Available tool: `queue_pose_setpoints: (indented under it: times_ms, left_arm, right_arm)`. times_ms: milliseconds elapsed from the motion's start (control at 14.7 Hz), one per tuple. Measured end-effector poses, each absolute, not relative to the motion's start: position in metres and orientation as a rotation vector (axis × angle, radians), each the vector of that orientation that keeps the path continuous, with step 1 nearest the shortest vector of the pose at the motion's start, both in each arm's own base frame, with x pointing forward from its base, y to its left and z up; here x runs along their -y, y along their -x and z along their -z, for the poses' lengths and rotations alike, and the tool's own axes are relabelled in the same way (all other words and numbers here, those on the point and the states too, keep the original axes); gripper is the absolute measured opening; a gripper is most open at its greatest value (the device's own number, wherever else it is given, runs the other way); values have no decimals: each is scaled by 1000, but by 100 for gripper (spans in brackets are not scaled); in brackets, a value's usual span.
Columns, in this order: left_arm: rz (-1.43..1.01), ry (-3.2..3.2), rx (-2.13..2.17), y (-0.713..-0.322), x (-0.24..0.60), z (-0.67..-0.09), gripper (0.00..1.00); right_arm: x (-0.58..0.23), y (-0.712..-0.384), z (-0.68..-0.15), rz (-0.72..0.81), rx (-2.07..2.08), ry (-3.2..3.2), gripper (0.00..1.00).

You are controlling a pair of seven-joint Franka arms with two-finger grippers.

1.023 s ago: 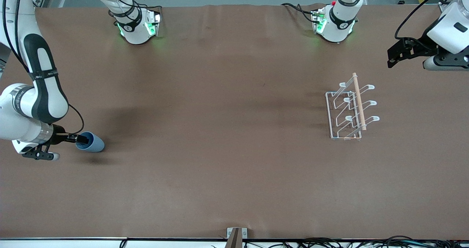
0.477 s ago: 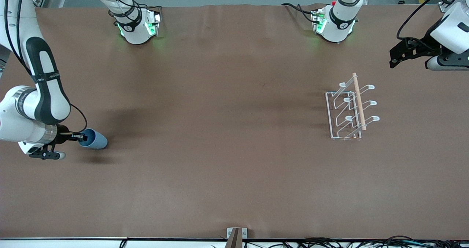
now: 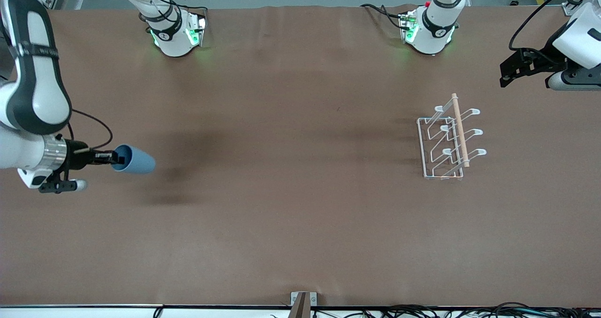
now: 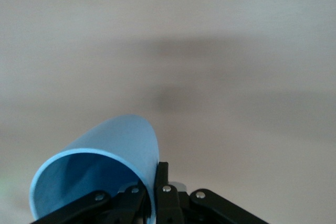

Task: Hang cup on cup holder
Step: 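Lift the cup with the right gripper while the left gripper approaches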

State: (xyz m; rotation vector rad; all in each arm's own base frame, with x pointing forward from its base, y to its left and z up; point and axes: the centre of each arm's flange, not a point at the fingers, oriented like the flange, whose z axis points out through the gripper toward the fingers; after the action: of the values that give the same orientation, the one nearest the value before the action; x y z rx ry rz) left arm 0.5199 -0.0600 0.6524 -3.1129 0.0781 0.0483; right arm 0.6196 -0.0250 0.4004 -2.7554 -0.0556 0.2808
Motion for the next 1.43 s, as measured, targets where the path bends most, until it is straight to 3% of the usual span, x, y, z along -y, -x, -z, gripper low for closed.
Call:
queue_pose_setpoints:
  times_ms: [545, 818, 1432]
  left_arm:
    - [-66, 3205, -162, -515, 93, -652, 100]
    - [-91, 3287, -402, -495, 175, -656, 100]
    - [228, 3235, -1068, -418, 378, -692, 100]
  right_arm:
    - [-98, -625, -437, -170, 116, 2193, 5]
    - [-157, -621, -451, -176, 107, 2000, 5]
    - [-257, -599, -451, -268, 140, 1812, 5]
